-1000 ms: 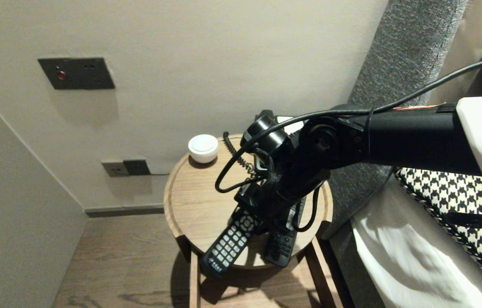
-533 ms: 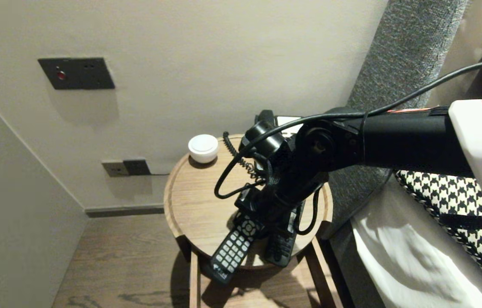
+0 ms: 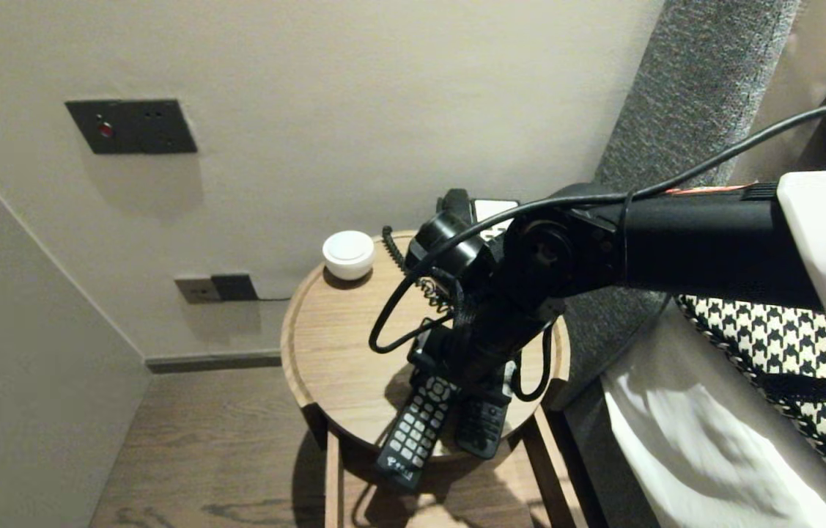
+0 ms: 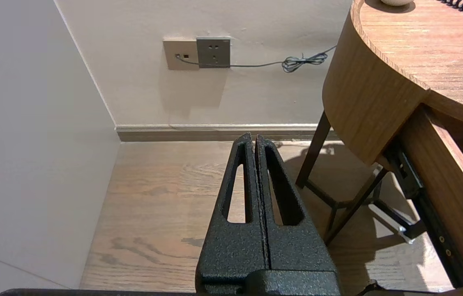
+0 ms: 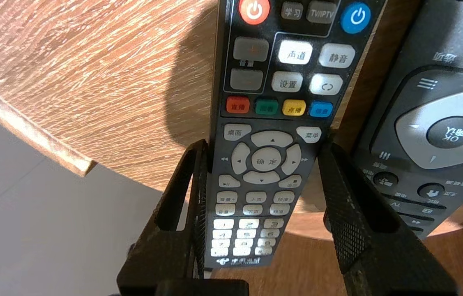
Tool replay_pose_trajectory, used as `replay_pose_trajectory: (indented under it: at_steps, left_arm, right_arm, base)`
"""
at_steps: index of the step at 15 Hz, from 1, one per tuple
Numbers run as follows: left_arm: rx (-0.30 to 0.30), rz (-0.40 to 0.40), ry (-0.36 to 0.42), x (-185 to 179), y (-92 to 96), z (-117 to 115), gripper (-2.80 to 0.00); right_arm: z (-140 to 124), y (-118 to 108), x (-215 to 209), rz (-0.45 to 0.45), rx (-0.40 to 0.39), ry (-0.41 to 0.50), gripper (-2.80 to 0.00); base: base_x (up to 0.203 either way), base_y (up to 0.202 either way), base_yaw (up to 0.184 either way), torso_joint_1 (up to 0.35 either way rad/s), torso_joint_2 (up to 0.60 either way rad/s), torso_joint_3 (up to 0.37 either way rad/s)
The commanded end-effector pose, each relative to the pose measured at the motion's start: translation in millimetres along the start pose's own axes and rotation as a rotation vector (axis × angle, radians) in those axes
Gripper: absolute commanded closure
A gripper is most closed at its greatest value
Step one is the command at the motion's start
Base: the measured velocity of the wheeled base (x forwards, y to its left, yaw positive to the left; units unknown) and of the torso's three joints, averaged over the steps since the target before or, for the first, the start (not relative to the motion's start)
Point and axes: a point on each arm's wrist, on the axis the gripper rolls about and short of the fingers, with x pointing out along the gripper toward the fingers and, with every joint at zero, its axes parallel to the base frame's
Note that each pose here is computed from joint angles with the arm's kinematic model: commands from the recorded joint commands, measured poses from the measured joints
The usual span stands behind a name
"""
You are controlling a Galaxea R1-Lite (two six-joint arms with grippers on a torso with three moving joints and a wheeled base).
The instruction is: Take the remote control out of the drawer one by one and place them on the table
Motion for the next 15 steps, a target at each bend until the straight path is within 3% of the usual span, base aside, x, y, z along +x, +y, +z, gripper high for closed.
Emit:
replay_pose_trajectory:
  at_steps: [1, 9, 15]
  left_arm:
    - [0.000, 0.001, -0.002, -0.1, 0.0, 0.0, 0.00]
    - [0.000, 0.001, -0.001, -0.1, 0.0, -0.1, 0.00]
    - [0.000, 0.001, -0.002, -0.1, 0.0, 0.1, 0.00]
  right_arm:
    - [-2.1, 0.3, 5.2, -0.023, -0.016, -0.005, 0.00]
    - [-10.5, 4.2, 5.6, -0.054, -0.117, -0.050, 0.00]
    - [-12.4, 5.0, 5.1, -0.052, -0.122, -0.048, 0.00]
  base:
    - [0.000, 0.000, 0.000, 0.000, 0.00, 0.000]
    - [0.000, 0.000, 0.000, 0.000, 0.00, 0.000]
    - [0.000, 0.000, 0.000, 0.000, 0.00, 0.000]
